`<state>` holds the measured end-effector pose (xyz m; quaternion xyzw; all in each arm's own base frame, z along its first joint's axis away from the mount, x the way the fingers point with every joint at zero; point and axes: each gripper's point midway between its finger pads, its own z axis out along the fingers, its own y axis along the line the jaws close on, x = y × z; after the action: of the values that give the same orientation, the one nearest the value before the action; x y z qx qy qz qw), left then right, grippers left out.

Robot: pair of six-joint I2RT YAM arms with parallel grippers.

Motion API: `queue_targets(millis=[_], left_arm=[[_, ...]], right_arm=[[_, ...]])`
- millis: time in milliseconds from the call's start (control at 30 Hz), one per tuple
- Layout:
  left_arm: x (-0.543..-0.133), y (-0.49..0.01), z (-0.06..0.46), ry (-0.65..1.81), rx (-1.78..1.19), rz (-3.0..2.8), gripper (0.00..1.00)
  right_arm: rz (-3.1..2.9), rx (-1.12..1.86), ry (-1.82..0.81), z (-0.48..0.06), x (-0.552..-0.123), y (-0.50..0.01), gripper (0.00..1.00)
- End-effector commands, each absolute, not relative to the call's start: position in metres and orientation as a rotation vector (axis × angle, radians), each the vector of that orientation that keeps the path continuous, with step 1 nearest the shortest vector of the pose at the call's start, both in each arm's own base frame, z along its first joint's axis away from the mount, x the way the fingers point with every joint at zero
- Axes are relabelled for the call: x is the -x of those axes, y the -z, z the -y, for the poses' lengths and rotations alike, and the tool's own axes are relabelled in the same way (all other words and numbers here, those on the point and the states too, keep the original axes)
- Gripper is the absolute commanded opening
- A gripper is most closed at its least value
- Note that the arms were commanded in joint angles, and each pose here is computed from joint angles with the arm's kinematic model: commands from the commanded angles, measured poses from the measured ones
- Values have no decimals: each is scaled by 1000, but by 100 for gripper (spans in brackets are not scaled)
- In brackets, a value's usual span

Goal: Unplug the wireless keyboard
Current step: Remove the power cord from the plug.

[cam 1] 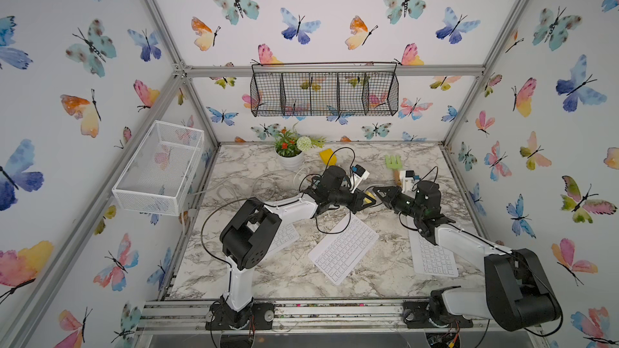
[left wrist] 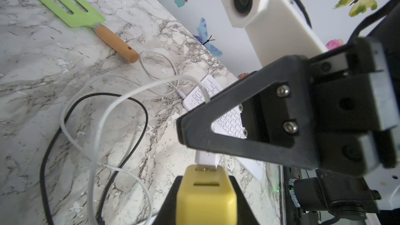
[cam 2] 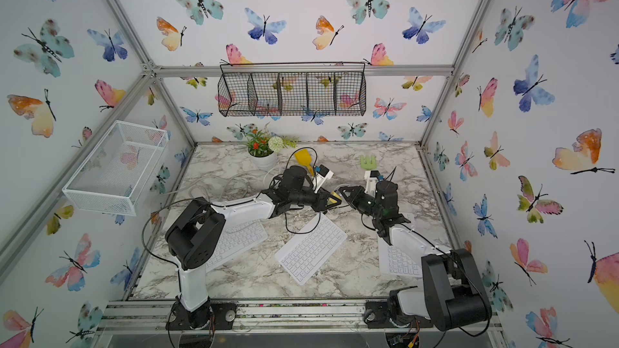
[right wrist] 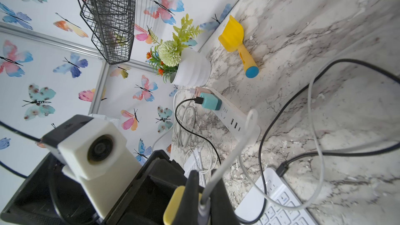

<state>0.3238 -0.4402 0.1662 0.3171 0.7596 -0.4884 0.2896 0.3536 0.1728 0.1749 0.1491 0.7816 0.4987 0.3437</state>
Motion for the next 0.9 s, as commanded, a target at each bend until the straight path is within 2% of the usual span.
queue_targets(millis=[0, 300, 667, 867], left_arm=[[-363, -153, 410, 1227, -642, -2165, 0], [-325, -137, 418, 1135, -934, -2127, 0], [-328, -148, 410, 1152, -848, -2118, 0], [-340, -158, 405, 1164, -788, -2114, 0]], right_arm=[[-1814, -526, -1143, -124, -381, -203, 3], [-2044, -406, -1061, -140, -415, -194, 3], [-1994, -427, -1045, -131, -433, -200, 3], [-1954, -389, -826, -91, -448, -234, 3]])
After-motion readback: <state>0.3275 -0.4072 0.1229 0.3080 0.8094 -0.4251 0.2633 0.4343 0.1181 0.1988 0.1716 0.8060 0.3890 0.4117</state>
